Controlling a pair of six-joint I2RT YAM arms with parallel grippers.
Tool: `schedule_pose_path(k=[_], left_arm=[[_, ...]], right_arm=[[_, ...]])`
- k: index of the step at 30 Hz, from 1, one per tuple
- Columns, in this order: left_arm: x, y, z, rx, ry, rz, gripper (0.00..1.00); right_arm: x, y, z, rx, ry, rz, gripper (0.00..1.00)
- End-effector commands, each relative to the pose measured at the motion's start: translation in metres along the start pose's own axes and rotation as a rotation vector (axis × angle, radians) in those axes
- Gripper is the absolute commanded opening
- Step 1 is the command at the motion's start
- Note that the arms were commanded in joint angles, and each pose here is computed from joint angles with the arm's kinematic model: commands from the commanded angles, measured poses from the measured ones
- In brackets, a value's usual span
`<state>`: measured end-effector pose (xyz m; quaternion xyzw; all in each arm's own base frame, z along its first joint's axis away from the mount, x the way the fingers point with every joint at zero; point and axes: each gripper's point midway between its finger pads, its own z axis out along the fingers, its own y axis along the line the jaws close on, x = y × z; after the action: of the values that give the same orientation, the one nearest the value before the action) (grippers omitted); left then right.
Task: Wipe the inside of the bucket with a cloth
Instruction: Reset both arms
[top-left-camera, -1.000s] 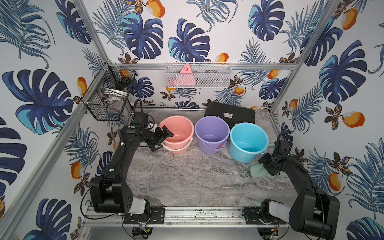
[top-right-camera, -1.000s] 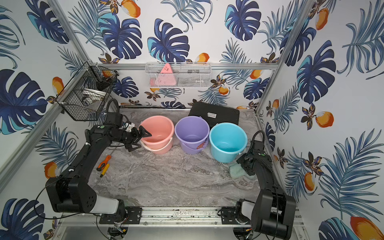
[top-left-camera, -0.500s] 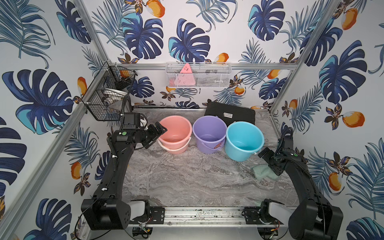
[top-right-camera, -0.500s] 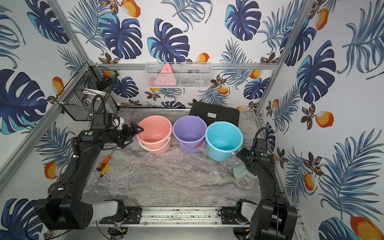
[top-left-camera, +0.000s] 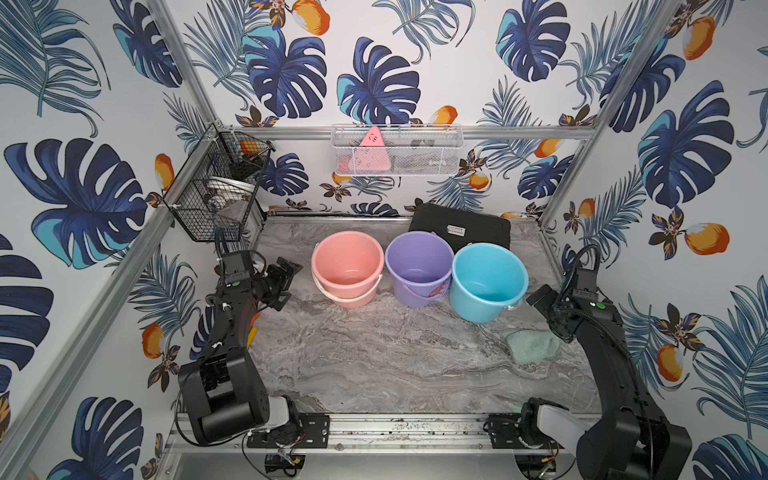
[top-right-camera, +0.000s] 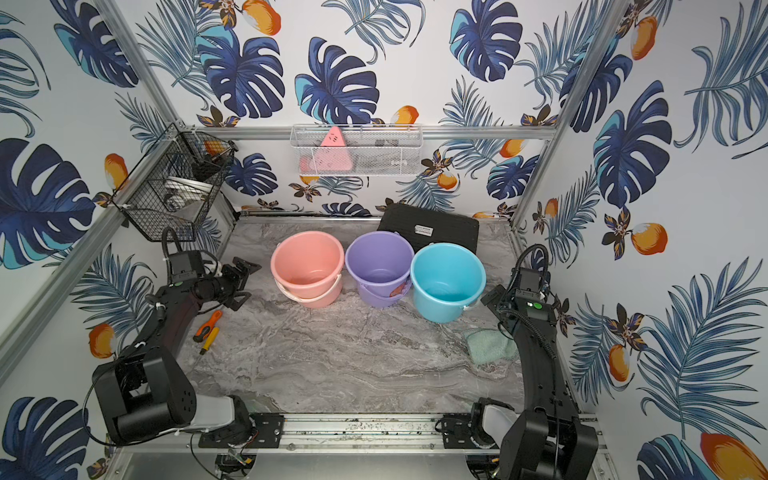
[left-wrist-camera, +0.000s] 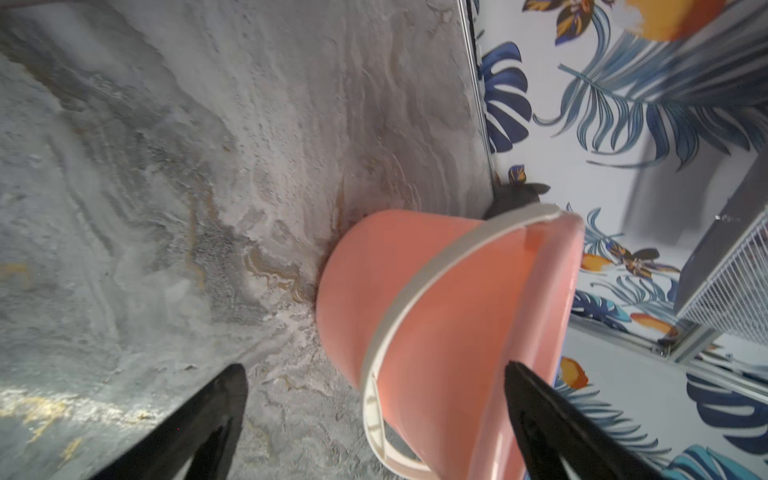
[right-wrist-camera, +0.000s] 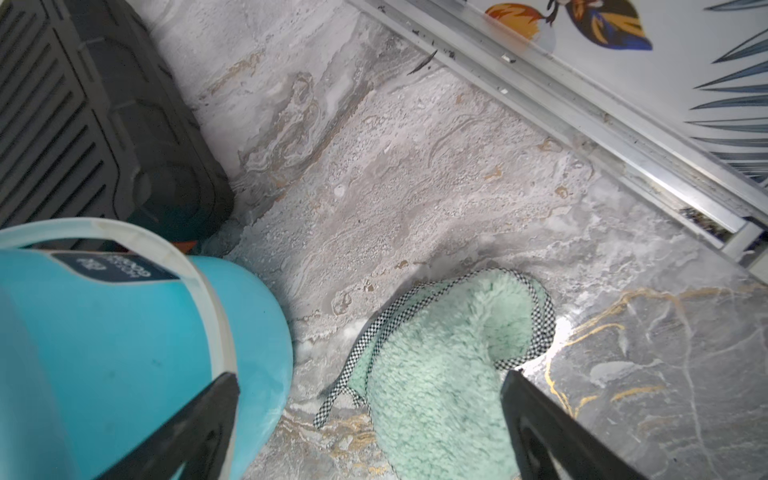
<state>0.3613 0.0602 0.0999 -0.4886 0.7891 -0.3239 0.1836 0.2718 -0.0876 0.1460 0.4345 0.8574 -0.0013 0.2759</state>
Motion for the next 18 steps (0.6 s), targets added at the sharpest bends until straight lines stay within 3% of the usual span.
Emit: schedule_pose_path(k=[1,5,10,13,16,18], left_arm=[[-0.037,0.004,0.001,0.040,-0.162,0.003,0.99],[-0.050,0.032,0.006,-0.029,-0.233,0.000,0.99],[-0.062,0.042,0.009,-0.067,-0.292,0.073,0.99],[-0.071,0.046,0.005,-0.107,-0.348,0.155,0.99],[-0.072,0.048,0.007,-0.148,-0.338,0.208,0.99],[-0.075,0.047,0.002,-0.138,-0.409,0.251,0.99]], right_arm=[[-0.009,-0.004,0.002,0.040,-0.033,0.027,1.00],[-0.013,0.000,0.015,0.027,-0.021,0.049,1.00],[-0.024,-0.023,0.029,0.187,-0.067,0.091,1.00],[-0.030,-0.019,0.035,0.145,-0.125,0.058,1.00],[-0.034,-0.010,0.037,0.078,-0.170,0.016,1.00],[-0.033,-0.005,0.039,0.051,-0.166,-0.009,1.00]])
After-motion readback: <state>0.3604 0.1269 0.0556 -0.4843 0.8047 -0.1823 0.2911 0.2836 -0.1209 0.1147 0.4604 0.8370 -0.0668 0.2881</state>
